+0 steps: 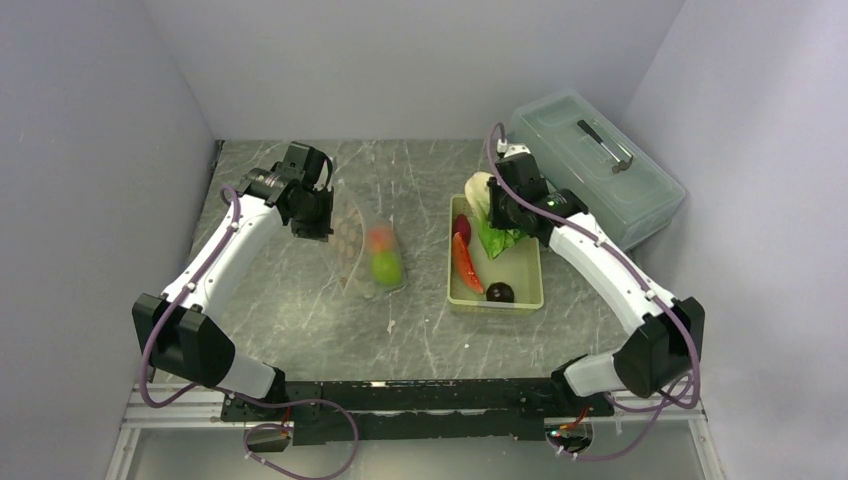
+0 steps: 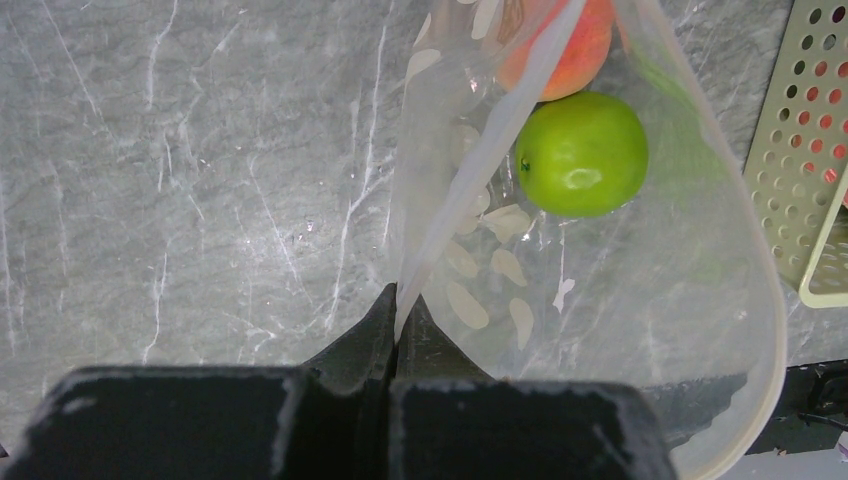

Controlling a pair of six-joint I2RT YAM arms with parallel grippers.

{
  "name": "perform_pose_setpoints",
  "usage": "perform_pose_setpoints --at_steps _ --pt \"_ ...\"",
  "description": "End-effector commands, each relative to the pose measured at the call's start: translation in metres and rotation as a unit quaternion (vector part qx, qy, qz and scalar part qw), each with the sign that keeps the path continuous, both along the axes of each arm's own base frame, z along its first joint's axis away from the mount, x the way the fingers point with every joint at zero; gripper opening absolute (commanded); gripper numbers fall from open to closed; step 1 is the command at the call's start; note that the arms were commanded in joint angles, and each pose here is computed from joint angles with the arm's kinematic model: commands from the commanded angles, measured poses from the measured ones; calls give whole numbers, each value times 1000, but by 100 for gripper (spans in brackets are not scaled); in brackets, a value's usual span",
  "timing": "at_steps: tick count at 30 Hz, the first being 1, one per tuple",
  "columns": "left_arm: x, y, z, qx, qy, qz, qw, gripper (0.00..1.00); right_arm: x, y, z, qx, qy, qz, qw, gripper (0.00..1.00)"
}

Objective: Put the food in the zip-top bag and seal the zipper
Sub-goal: Pick up the fake vegetable from the bin, then place the fake vegetable in the zipper food storage bag.

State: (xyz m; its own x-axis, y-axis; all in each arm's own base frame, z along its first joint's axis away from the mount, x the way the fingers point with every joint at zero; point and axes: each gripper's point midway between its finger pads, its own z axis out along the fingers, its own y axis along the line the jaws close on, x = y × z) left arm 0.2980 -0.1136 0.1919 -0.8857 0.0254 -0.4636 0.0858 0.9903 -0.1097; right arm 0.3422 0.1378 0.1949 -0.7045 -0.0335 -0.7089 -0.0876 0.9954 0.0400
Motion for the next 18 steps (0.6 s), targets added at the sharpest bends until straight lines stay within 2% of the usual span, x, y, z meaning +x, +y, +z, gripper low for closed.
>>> perform_pose_setpoints --at_steps 1,10,14,18 --pt "4 -1 16 -10 -29 -5 1000 0 -11 37 64 59 -61 61 995 0" --pt "8 -4 31 -19 -39 -5 999 0 -40 89 113 151 -88 146 974 0" --pt "11 -11 44 -20 -49 -11 999 0 -52 102 123 166 -86 178 966 0" --pt "15 -17 60 5 -62 -17 998 0 -64 112 128 176 -77 211 958 0"
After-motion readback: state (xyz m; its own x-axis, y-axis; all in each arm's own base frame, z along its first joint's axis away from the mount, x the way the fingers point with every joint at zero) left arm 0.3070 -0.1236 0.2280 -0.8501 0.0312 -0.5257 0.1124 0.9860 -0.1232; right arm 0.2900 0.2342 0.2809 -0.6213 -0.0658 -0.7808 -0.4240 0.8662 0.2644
